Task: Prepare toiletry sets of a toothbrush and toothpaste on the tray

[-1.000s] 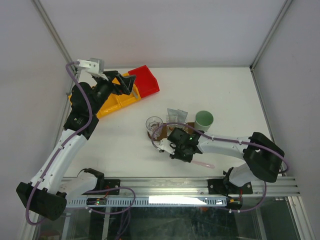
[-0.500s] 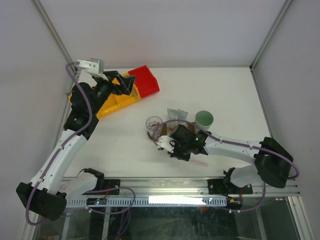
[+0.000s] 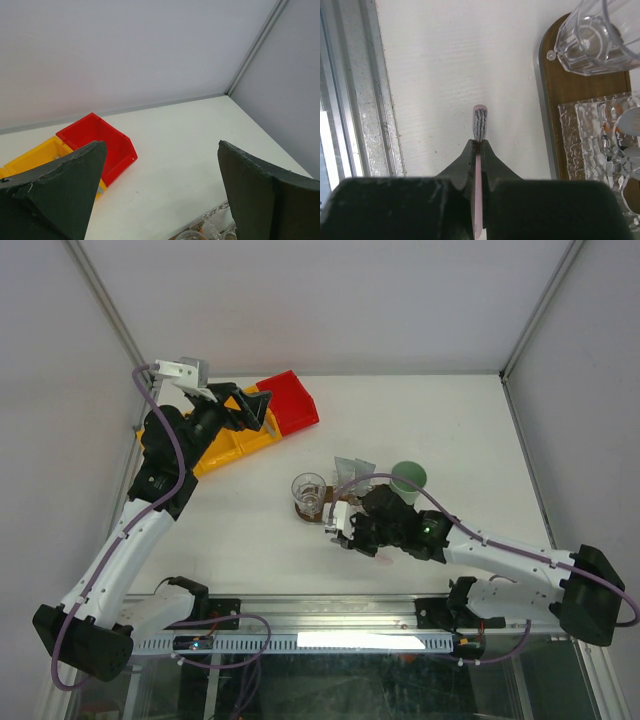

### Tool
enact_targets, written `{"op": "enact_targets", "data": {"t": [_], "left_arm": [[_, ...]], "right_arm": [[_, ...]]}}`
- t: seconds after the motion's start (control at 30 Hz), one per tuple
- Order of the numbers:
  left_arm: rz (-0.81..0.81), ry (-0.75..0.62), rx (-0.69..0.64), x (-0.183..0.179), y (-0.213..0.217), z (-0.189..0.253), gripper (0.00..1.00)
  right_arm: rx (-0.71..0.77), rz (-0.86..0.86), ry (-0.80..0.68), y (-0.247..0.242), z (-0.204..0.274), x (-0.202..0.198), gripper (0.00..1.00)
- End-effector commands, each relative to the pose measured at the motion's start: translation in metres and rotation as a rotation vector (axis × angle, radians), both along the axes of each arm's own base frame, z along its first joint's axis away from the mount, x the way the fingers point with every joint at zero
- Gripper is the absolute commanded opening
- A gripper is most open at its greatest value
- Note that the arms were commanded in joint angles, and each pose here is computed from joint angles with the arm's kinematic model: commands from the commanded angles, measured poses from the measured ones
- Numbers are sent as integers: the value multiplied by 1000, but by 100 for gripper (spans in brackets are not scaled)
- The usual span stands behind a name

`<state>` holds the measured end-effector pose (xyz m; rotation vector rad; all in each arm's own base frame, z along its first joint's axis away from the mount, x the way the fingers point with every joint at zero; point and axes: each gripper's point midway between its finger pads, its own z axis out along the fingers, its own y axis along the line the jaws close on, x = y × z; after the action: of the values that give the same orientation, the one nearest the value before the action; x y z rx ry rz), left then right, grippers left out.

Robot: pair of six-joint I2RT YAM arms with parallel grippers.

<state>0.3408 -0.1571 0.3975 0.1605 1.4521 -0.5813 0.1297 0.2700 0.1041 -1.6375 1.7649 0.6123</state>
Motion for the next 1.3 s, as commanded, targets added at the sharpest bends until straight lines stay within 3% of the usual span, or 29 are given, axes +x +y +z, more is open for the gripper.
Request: {"op": "enact_targets", "data": {"t": [0.0,0.53,0.67,0.8,1.27], "left_arm": [[7,-69,-20,-5,6,20,98],[6,-73,-20,-6,6,22,98],[9,-73,-18,-6,6,21,98],[12,-75,-17,-6,7,21,98],[15,-71,-10,-4,7,20,98]], "right_arm": [[228,-4,-78,26,44,9,0],[759,72,-348,34,187,0,0],[813,55,-396,33,205,8,0],[872,-56,-536,18,223,35,0],[938,-220,-644,-19,217,79,0]]}}
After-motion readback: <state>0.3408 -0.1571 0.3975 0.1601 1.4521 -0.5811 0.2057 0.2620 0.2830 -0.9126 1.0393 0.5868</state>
